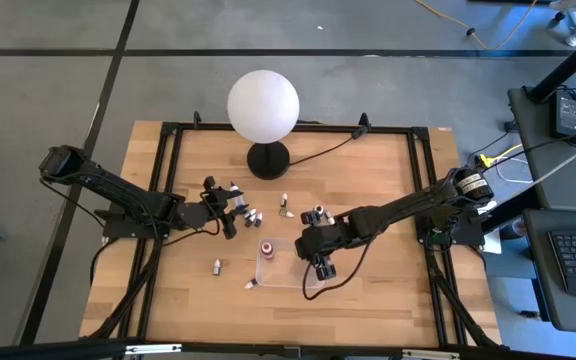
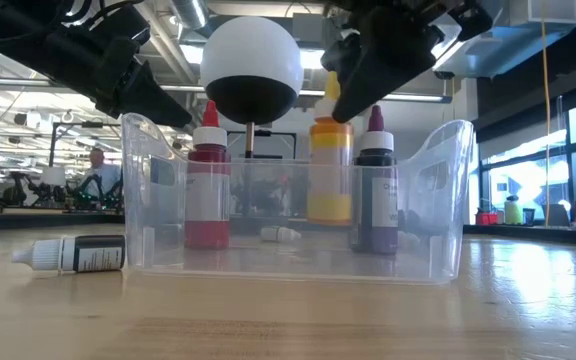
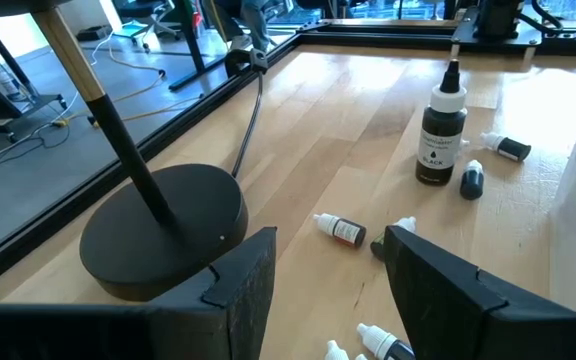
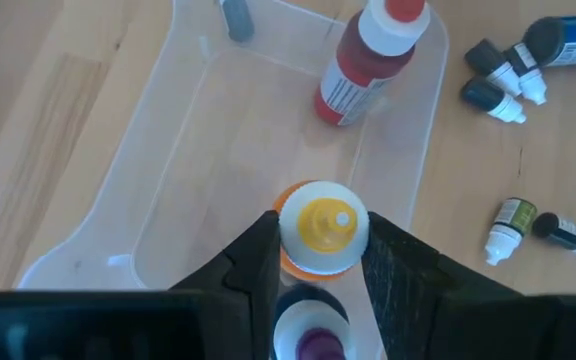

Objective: Pick & Place food coloring
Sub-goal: Put the large yellow food coloring bottle into the transparent bin

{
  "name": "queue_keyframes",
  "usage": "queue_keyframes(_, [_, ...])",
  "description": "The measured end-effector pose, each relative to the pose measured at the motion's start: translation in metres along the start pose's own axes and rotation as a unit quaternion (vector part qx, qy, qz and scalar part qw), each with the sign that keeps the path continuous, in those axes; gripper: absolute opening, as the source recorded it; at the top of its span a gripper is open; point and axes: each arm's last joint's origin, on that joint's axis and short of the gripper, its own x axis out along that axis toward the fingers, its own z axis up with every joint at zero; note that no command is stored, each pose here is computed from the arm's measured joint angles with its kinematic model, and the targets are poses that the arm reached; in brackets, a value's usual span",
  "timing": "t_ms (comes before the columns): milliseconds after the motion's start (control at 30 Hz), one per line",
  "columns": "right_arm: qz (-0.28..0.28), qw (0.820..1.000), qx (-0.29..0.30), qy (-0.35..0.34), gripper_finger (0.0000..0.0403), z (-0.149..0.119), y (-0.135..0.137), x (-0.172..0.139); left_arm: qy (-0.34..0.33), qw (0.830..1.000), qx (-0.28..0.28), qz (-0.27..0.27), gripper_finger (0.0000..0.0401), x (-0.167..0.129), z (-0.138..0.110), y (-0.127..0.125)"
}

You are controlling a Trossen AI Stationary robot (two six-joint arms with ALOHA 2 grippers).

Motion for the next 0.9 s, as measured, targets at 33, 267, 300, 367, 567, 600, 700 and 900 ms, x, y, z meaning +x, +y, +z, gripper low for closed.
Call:
queue_keyframes(33, [0.0, 1.0, -0.004, 0.0, 0.0128, 0.0, 0.0, 0.0, 0.0, 1.0, 0.0, 0.0, 0.0182, 0.0, 0.0, 0.0])
queue_keyframes(267, [-0.02, 1.0, -0.02, 0.011, 0.0128, -0.002, 0.0, 0.008, 0.0, 1.0, 0.0, 0.0, 0.0182, 0.0, 0.0, 0.0])
queue_keyframes(300, [-0.021, 0.999, -0.022, 0.013, 0.0128, -0.003, 0.0, 0.011, 0.0, 1.0, 0.0, 0.0, 0.0182, 0.0, 0.0, 0.0])
queue_keyframes(367, [-0.02, 0.999, -0.027, 0.019, 0.0129, -0.004, 0.0, 0.012, 0.0, 1.0, 0.0, 0.0, 0.0182, 0.0, 0.0, 0.0])
queue_keyframes(567, [-0.021, 0.999, -0.035, 0.017, 0.0129, -0.004, 0.0, 0.012, 0.002, 1.0, 0.002, 0.0, 0.0182, 0.0, -0.001, 0.0])
queue_keyframes(600, [-0.021, 0.999, -0.035, 0.018, 0.0129, -0.004, 0.0, 0.012, 0.002, 1.0, 0.002, 0.0, 0.0182, 0.0, -0.001, 0.0])
queue_keyframes(700, [-0.02, 0.999, -0.035, 0.024, 0.0129, -0.005, 0.0, 0.012, 0.003, 1.0, 0.003, 0.0, 0.0182, 0.0, -0.001, 0.0])
queue_keyframes(900, [-0.02, 0.999, -0.034, 0.025, 0.0135, -0.005, 0.0, 0.012, 0.003, 1.0, 0.003, 0.0, 0.0182, 0.0, -0.001, 0.0])
